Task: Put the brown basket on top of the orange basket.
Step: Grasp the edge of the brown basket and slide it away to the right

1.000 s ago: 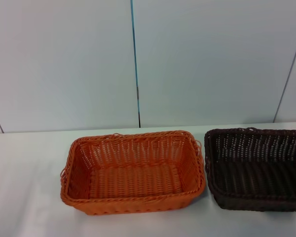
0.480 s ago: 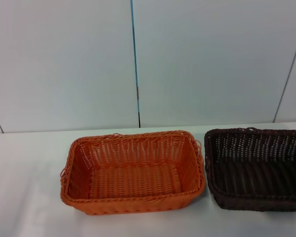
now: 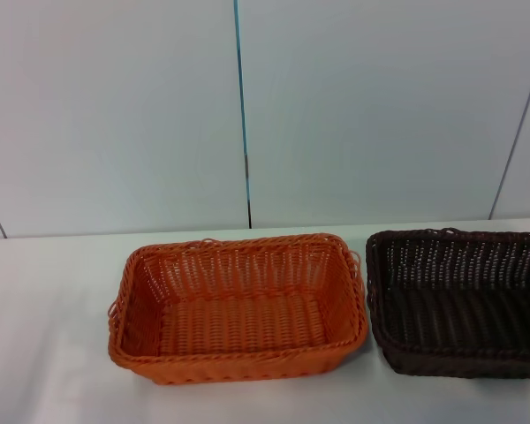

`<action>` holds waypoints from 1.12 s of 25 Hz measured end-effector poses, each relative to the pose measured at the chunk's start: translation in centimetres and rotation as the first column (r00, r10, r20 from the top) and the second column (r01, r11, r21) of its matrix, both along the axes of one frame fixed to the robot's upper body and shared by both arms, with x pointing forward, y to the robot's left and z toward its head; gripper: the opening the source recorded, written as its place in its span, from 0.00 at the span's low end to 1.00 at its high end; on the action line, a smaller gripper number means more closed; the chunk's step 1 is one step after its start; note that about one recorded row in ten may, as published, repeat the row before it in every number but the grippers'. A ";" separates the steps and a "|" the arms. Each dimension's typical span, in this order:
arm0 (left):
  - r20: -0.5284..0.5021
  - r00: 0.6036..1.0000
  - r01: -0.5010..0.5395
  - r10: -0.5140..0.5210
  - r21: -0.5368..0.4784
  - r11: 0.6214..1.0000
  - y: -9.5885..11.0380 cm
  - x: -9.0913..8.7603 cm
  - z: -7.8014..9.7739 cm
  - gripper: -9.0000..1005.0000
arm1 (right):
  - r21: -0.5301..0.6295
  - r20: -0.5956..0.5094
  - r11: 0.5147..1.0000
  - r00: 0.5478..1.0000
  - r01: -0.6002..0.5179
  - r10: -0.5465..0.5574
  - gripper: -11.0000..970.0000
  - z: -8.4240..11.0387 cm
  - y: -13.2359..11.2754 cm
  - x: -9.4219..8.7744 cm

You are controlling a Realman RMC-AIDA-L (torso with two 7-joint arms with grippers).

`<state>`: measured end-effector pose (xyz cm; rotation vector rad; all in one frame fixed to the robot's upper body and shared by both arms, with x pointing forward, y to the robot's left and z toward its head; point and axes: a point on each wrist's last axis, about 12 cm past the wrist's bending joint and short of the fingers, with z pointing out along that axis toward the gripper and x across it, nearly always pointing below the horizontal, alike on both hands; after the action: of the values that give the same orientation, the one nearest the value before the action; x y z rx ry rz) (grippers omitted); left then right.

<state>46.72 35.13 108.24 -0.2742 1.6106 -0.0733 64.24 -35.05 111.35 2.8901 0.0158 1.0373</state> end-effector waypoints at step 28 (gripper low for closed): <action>-0.050 0.999 -0.022 0.021 -0.020 1.000 0.0 0.8 0.0 0.91 | -0.014 0.000 1.000 1.000 0.000 0.000 0.26 -1.2 0.0 -0.2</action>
<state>47.49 35.16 108.26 -0.3112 1.6565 -0.0672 64.04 -35.02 110.16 2.8780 0.0230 1.0330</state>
